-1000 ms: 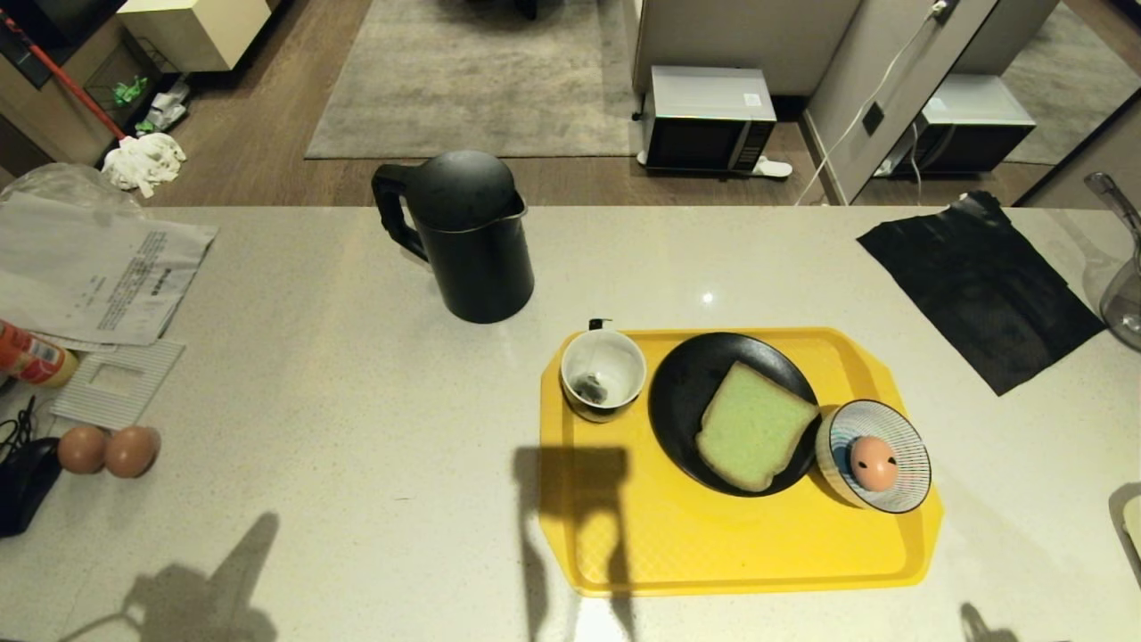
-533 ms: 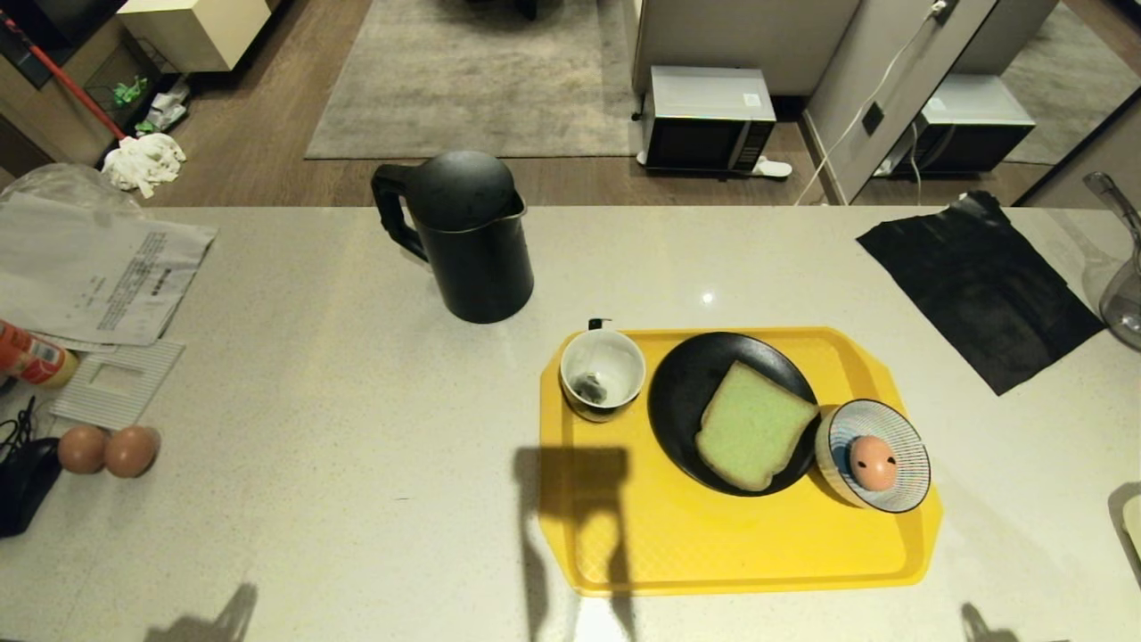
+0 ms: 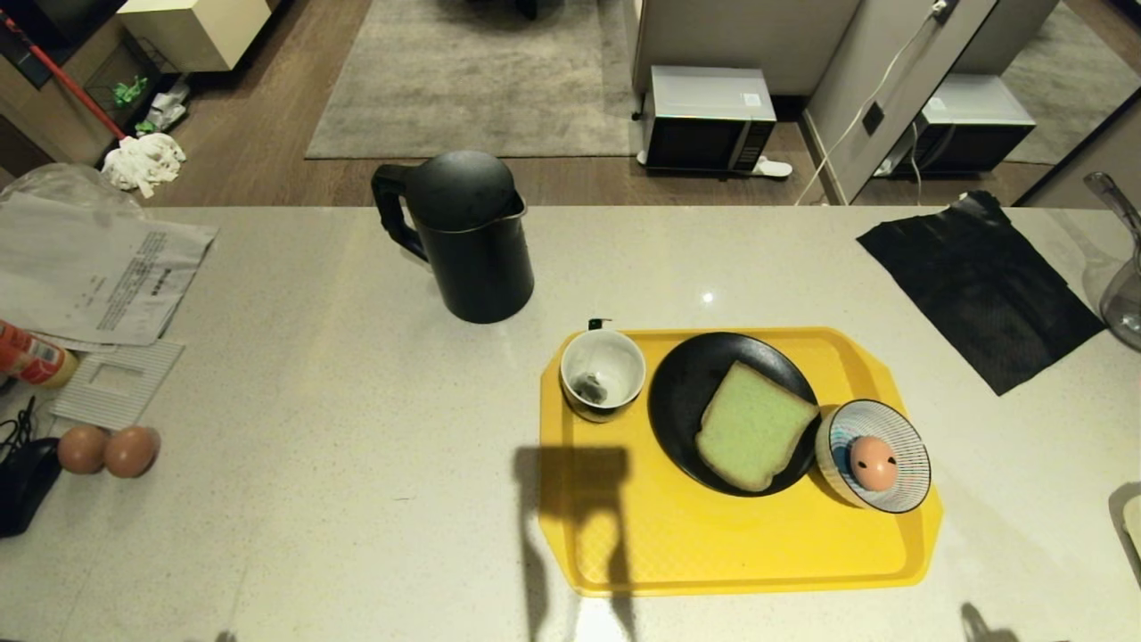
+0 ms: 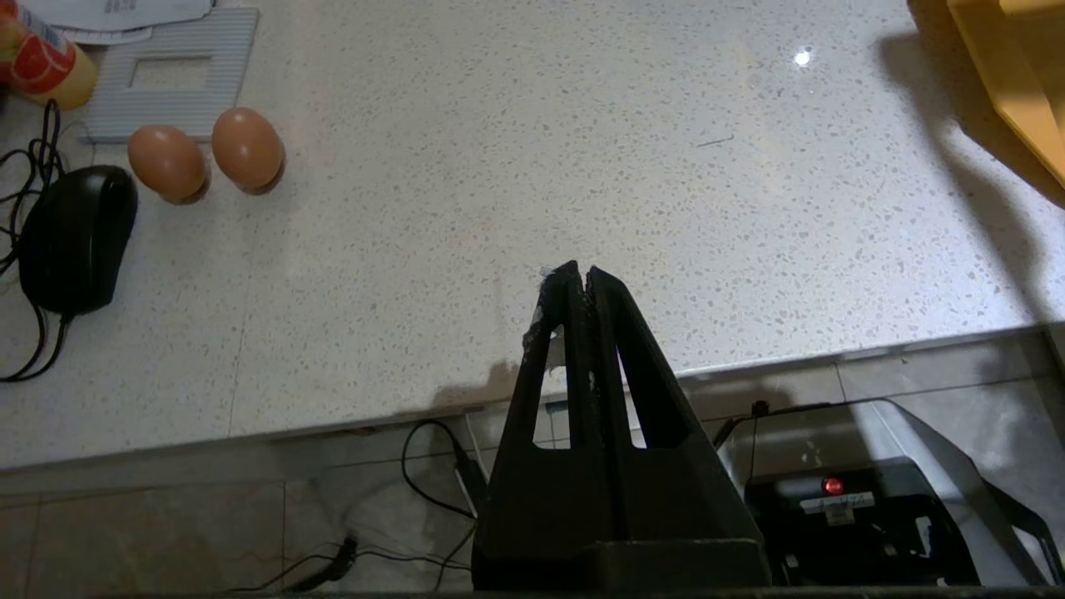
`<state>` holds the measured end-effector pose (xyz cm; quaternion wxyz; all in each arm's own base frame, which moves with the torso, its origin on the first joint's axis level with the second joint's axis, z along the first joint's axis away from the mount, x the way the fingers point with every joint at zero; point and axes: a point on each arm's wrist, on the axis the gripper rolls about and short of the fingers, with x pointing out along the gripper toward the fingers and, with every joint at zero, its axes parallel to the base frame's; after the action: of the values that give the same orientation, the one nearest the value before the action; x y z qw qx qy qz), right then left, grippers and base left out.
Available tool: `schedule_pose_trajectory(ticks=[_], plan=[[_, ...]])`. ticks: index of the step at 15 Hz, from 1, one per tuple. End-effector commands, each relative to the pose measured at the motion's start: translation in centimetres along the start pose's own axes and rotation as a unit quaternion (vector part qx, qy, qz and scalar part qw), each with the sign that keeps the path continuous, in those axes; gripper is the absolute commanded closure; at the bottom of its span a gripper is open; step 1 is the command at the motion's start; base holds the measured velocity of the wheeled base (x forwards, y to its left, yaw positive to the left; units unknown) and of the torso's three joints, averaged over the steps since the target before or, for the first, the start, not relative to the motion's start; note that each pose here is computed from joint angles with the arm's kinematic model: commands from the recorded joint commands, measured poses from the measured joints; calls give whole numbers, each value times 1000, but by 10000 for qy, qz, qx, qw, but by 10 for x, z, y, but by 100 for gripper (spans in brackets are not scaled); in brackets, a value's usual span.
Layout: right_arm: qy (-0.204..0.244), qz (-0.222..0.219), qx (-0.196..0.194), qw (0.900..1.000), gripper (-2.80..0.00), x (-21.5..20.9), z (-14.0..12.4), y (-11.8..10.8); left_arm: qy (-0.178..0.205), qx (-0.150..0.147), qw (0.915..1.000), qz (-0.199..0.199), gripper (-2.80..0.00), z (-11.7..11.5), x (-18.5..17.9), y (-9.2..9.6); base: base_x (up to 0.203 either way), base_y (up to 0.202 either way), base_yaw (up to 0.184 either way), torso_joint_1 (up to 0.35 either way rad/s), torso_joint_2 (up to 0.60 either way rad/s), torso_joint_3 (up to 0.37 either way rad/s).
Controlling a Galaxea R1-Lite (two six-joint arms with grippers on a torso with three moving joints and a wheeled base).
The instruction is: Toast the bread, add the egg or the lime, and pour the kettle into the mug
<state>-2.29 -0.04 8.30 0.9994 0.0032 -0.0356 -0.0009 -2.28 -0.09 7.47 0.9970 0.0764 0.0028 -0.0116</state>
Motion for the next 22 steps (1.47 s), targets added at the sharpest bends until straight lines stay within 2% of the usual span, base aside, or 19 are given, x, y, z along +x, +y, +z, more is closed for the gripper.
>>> schedule_pose_trajectory(ticks=[1,22], plan=[[131,-3,1,9999,0,2,-7,0,5,-106,9999,21,0,0,0,0,0,0,0,0,0,0],[133,9,-23,9999,0,2,-8,0,-4,-135,9999,14,0,0,0,0,0,0,0,0,0,0]])
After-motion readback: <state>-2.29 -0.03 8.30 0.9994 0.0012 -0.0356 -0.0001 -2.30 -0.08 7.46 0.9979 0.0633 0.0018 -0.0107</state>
